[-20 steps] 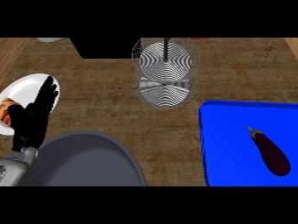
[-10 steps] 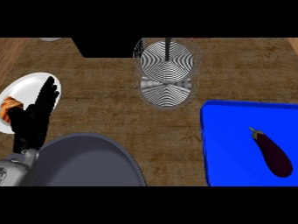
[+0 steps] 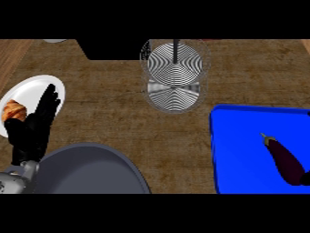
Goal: Pick the eggplant from the tray and place it in the tiered basket
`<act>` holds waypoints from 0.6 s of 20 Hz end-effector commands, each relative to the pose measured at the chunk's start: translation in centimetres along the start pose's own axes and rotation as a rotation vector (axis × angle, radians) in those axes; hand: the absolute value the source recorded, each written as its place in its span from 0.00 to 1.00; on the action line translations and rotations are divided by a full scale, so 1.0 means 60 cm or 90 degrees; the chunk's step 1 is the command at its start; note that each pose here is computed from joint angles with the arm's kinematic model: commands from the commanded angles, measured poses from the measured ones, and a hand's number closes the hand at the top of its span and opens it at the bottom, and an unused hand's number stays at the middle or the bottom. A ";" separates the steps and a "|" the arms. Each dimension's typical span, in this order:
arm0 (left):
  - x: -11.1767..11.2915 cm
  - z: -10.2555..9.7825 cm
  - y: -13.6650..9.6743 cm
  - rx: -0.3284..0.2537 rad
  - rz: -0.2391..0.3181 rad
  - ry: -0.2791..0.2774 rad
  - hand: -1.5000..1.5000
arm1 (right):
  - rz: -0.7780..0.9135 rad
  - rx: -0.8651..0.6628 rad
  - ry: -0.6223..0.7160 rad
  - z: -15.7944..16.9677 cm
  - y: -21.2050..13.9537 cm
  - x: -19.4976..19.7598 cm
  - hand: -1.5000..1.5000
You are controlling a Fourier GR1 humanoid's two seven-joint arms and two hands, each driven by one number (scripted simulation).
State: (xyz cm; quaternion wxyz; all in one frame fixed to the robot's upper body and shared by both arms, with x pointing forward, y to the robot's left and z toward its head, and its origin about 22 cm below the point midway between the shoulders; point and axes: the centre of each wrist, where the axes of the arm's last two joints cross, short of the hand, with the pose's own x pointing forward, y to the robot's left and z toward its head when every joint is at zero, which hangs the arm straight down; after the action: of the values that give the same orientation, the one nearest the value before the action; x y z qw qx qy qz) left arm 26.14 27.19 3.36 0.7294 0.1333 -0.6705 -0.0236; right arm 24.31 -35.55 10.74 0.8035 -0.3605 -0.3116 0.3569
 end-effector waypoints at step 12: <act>-0.097 0.073 -0.031 -0.026 0.026 0.105 0.50 | 0.081 0.090 0.082 -0.023 0.039 0.030 0.00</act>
State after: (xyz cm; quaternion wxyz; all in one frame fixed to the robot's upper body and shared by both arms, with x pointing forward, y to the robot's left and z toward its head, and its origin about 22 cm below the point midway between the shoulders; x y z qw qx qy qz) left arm 25.00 27.81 3.00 0.7295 0.1336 -0.6708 -0.0080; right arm 25.30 -33.10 8.72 0.8153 -0.3469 -0.2408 0.3962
